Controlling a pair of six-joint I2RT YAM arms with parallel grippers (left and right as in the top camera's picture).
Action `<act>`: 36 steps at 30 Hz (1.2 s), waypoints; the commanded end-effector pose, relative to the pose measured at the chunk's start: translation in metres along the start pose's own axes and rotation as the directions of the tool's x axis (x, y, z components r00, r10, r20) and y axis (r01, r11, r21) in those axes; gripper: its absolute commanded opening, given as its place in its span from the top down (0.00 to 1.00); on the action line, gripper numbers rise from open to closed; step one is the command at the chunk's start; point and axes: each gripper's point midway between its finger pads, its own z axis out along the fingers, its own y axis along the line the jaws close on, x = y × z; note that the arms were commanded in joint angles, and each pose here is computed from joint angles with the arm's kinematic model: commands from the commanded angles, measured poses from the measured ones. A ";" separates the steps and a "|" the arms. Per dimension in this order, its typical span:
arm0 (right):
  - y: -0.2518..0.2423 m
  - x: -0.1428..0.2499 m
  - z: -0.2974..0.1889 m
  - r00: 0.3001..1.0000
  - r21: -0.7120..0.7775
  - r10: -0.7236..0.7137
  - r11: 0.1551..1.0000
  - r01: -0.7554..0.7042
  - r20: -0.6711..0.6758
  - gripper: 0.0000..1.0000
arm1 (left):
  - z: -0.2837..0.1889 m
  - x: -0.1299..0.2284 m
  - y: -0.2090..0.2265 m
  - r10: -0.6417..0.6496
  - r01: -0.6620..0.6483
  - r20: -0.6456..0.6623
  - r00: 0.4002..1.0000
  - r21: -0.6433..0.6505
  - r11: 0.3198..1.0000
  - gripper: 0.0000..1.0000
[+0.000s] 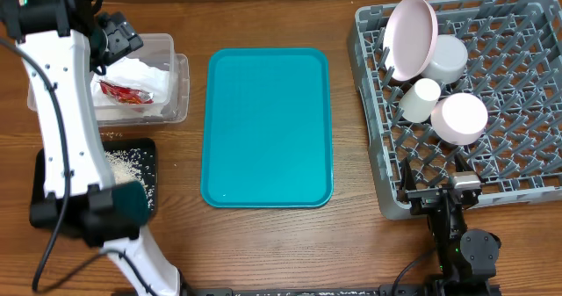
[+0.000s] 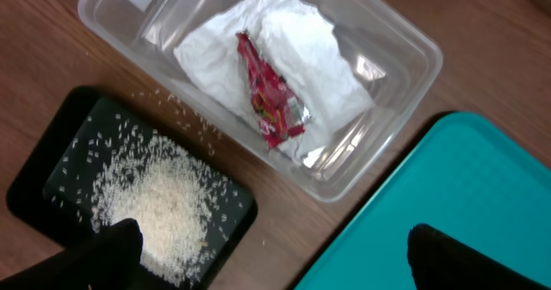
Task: Sort waste into correct bins and load items into the dishwasher
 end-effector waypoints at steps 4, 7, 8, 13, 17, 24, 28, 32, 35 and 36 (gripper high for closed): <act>-0.002 0.001 0.000 1.000 0.010 -0.001 1.000 0.001 0.007 0.00 | -0.023 0.027 0.003 0.124 -0.133 0.092 0.988 0.098 0.986 0.00; -0.001 0.001 0.000 1.000 0.010 -0.001 1.000 0.001 0.007 0.00 | -0.016 0.042 -0.004 0.189 -0.210 0.133 0.973 0.168 0.963 0.00; -0.001 0.001 0.000 1.000 0.010 -0.001 1.000 0.001 0.007 0.00 | -0.013 0.047 -0.007 0.205 -0.232 0.149 0.967 0.192 0.954 0.00; -0.001 0.001 0.000 1.000 0.010 -0.001 1.000 0.001 0.007 0.00 | 0.002 0.076 -0.016 0.245 -0.315 0.246 0.938 0.303 0.900 0.00; -0.001 0.001 0.000 1.000 0.010 -0.001 1.000 0.001 0.008 0.00 | 0.022 0.099 -0.016 0.237 -0.340 0.306 0.922 0.346 0.875 0.00; -0.001 0.001 0.000 1.000 0.010 -0.001 1.000 0.001 0.007 0.00 | 0.066 0.134 -0.006 0.198 -0.355 0.407 0.892 0.359 0.863 0.00; -0.001 0.001 0.000 1.000 0.010 -0.001 1.000 0.001 0.007 0.00 | 0.085 0.152 -0.001 0.165 -0.368 0.478 0.863 0.369 0.853 0.00; -0.001 0.001 0.000 1.000 0.010 -0.001 1.000 0.001 0.007 0.00 | 0.096 0.166 0.003 0.125 -0.388 0.557 0.821 0.384 0.838 0.00; -0.001 0.001 0.000 1.000 0.010 -0.001 1.000 0.001 0.007 0.00 | 0.099 0.175 0.007 0.096 -0.399 0.606 0.789 0.388 0.831 0.00; -0.001 0.001 0.000 1.000 0.010 -0.001 1.000 0.001 0.007 0.00 | 0.100 0.178 0.009 0.089 -0.402 0.618 0.781 0.388 0.830 0.00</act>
